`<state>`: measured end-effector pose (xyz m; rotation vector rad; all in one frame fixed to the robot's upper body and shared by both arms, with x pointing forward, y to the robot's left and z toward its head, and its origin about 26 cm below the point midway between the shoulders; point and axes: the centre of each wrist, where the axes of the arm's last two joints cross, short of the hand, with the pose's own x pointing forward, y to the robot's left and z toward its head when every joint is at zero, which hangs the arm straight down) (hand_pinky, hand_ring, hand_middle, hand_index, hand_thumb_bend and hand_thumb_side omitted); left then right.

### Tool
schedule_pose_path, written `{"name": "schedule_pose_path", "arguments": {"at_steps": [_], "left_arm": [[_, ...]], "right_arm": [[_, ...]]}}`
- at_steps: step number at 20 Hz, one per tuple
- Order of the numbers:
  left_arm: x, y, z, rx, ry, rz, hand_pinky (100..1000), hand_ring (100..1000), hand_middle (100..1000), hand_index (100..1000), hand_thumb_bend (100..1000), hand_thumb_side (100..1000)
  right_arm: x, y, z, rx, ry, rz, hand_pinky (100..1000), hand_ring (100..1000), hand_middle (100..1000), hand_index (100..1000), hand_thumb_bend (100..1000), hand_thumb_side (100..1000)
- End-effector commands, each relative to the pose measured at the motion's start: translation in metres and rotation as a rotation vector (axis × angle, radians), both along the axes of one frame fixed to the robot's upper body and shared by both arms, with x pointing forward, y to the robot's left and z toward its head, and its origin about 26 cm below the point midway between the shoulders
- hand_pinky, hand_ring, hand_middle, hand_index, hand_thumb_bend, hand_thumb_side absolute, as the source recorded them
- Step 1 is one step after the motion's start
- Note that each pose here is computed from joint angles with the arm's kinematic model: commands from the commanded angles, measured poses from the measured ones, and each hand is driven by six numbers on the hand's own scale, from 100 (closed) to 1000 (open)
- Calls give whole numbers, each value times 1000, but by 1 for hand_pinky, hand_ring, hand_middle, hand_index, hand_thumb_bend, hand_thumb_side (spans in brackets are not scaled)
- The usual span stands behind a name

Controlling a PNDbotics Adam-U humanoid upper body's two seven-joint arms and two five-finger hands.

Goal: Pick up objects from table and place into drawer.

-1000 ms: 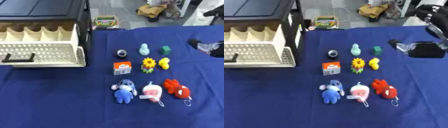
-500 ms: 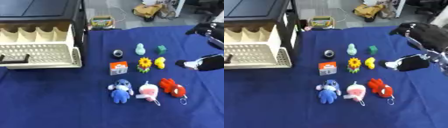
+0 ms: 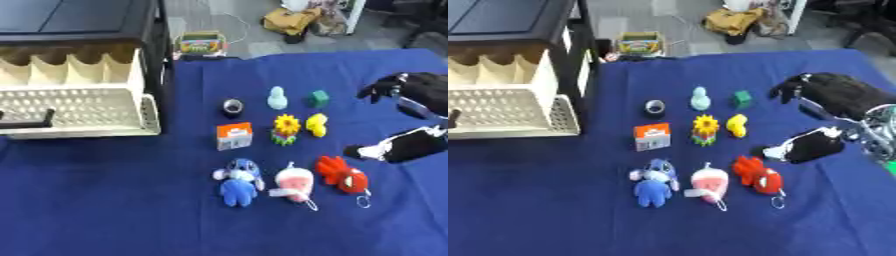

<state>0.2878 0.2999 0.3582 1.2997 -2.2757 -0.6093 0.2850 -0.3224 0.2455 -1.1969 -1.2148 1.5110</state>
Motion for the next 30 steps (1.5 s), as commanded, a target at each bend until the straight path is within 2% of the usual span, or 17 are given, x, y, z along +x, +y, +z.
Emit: {"name": "schedule_pose_path", "arguments": {"at_steps": [1, 3, 6, 12, 17, 30], "left_arm": [[-5, -1, 8, 11, -23, -4, 100, 100, 100, 816, 585, 863], [-5, -1, 8, 10, -21, -7, 100, 100, 100, 815, 583, 865], [-4, -2, 8, 9, -18, -12, 100, 100, 100, 812, 584, 865], [-4, -3, 7, 5, -10, -19, 100, 100, 100, 808, 581, 867], [-4, -4, 6, 4, -4, -24, 100, 100, 100, 801, 574, 874], [-3, -5, 4, -7, 0, -35, 100, 100, 100, 778, 557, 888]], "right_arm": [[-2, 3, 3, -5, 27, -12, 753, 802, 632, 856, 610, 635], [-2, 5, 1, 2, 50, -21, 753, 801, 632, 857, 599, 629], [-1, 8, -4, 12, 97, -18, 756, 777, 631, 860, 560, 513], [-1, 14, -13, 35, 188, -13, 758, 747, 628, 857, 559, 495], [-1, 17, -20, 45, 236, -50, 750, 742, 622, 852, 557, 487], [8, 13, -38, 57, 224, -166, 728, 719, 590, 852, 557, 515]]}}
